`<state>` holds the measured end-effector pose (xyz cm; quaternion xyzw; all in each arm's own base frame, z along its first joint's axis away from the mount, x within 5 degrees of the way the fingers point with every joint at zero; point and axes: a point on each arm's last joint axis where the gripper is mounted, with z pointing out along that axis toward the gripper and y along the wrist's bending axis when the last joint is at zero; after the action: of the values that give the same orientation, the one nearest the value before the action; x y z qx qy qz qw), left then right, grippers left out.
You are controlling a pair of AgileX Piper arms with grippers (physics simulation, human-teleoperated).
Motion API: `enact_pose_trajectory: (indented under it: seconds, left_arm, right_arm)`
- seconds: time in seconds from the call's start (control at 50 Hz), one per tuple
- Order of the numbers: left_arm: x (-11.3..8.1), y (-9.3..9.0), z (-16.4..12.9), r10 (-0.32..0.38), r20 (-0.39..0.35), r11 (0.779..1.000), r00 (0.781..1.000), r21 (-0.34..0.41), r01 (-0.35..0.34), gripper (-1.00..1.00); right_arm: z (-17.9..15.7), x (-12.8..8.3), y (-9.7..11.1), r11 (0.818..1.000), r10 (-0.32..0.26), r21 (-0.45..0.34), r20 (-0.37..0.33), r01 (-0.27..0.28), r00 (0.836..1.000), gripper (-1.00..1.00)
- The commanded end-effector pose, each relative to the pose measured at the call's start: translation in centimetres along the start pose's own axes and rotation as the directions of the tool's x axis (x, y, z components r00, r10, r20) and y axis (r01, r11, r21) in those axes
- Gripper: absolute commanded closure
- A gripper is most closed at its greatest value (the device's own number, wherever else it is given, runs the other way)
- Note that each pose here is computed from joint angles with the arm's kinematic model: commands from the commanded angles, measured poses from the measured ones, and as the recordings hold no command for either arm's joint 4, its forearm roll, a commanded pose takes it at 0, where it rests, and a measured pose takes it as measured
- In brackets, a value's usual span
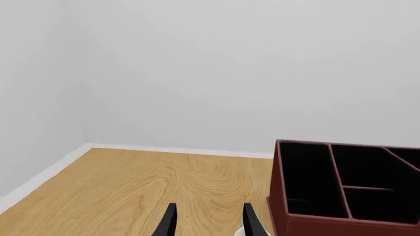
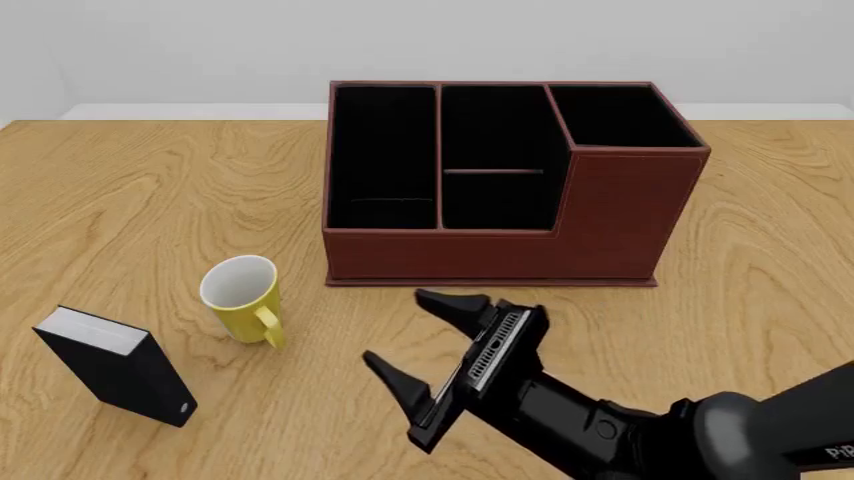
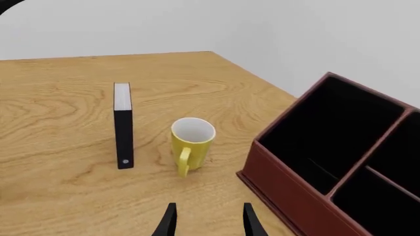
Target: Pick up the yellow and white mug and place it to the right of the caddy.
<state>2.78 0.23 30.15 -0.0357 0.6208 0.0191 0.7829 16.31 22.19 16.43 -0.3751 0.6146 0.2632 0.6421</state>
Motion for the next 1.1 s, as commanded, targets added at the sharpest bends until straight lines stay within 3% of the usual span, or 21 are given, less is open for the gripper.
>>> enact_pose_trajectory:
  seconds: [0.02,1.1]
  left_arm:
    - [-0.2,0.0,-0.1,-0.006,0.000,1.000,1.000,-0.002,0.006,-1.00]
    - [-0.8,0.0,-0.2,-0.032,0.012,0.999,0.999,-0.012,0.032,-1.00]
  right_arm:
    - [1.1,0.1,0.4,1.000,0.002,-0.013,-0.003,-0.002,1.000,-1.00]
    - [4.9,0.3,1.8,0.998,0.001,-0.059,-0.028,-0.002,1.000,-1.00]
